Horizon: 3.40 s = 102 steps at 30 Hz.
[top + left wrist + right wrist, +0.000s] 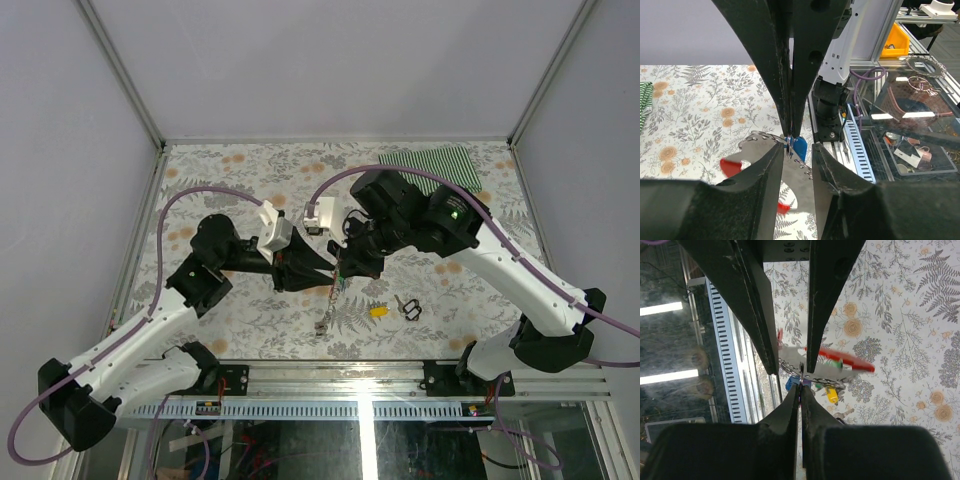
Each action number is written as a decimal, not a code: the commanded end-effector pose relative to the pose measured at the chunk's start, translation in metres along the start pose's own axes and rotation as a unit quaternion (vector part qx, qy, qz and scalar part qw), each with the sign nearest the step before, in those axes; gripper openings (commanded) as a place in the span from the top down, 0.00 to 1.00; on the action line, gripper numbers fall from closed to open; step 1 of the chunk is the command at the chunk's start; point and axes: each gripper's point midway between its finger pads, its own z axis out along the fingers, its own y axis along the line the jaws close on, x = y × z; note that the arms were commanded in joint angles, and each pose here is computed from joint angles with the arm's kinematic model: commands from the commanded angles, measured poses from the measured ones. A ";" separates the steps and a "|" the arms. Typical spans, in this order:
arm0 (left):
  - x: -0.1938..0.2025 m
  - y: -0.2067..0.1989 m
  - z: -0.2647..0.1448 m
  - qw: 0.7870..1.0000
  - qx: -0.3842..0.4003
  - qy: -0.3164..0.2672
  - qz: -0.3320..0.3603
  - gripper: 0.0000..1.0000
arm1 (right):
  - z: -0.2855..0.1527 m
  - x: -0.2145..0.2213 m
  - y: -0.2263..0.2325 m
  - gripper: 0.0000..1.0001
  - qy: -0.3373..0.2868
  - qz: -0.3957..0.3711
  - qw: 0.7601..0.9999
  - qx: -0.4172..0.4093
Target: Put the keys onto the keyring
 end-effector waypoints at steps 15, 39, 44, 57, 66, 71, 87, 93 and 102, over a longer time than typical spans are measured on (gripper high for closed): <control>-0.015 -0.006 0.005 0.999 0.020 -0.006 0.025 0.88 | 0.001 -0.015 0.002 1.00 -0.028 -0.008 1.000 -0.003; -0.062 0.013 -0.015 0.981 -0.114 -0.153 0.028 1.00 | -0.066 -0.082 -0.029 0.60 -0.353 0.178 0.908 0.141; -0.073 0.015 -0.021 0.973 -0.133 -0.187 0.023 1.00 | -0.062 -0.078 -0.029 0.57 -0.376 0.237 0.886 0.130; -0.091 0.010 -0.033 0.961 -0.149 -0.230 0.024 1.00 | -0.058 -0.083 -0.019 0.57 -0.431 0.306 0.846 0.070; -0.090 0.012 -0.033 0.961 -0.152 -0.229 0.024 1.00 | -0.065 -0.085 -0.015 0.65 -0.452 0.300 0.838 0.060; -0.090 0.013 -0.033 0.960 -0.157 -0.229 0.025 1.00 | -0.070 -0.079 -0.022 0.55 -0.457 0.304 0.832 0.085; -0.089 0.001 -0.027 0.969 -0.117 -0.213 0.034 1.00 | -0.071 -0.079 0.010 0.64 -0.450 0.109 0.885 0.052; -0.089 -0.009 -0.024 0.974 -0.089 -0.206 0.041 1.00 | -0.067 -0.071 0.018 0.74 -0.457 0.018 0.888 0.053; -0.089 -0.015 -0.019 0.978 -0.060 -0.193 0.048 1.00 | -0.051 -0.056 0.030 0.72 -0.438 -0.050 0.897 0.035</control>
